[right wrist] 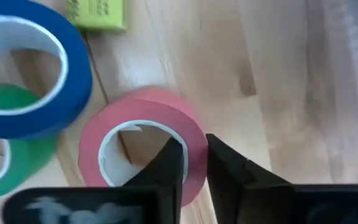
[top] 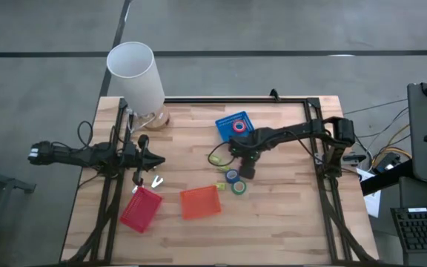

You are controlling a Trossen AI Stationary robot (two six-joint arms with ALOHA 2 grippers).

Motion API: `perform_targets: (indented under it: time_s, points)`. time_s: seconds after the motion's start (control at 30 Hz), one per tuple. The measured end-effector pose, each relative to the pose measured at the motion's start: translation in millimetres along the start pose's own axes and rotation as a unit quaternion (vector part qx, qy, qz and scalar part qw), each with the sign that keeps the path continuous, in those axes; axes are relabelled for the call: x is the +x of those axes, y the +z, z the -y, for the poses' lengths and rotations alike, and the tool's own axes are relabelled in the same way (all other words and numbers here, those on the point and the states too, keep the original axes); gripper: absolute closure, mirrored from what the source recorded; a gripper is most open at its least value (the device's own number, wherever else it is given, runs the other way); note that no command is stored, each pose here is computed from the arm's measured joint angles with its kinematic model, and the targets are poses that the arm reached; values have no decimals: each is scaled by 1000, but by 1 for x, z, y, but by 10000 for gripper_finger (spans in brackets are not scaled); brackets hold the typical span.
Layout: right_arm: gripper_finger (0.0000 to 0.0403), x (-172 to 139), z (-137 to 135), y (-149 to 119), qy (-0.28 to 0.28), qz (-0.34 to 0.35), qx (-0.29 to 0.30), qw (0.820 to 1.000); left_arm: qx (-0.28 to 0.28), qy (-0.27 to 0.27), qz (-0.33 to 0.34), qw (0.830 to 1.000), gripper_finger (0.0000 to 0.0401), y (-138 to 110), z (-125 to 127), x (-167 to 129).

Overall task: Pick and place Stapler, Stapler remover, tape
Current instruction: Put the pink tape into the blue bin

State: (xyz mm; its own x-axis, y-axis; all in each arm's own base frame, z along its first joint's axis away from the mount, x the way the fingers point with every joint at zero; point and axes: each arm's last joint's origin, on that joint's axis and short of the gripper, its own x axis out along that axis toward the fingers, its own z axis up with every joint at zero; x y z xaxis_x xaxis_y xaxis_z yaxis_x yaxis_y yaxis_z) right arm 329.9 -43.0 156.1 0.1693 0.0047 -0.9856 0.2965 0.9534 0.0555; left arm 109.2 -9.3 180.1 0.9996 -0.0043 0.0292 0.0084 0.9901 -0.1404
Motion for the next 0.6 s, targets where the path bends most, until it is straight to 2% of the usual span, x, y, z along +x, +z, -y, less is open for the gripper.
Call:
perform_targets:
  time_s: [0.17,0.33,0.6]
  points:
    - [371,-13,-2,9,2,13,-9,1000,0,0,0,1000,378,0,0,0]
    - [358,-35,1,23,-11,33,-19,999,0,0,0,1000,378,0,0,0]
    - [359,-76,33,51,-64,88,-16,994,0,0,0,1000,378,0,0,0]
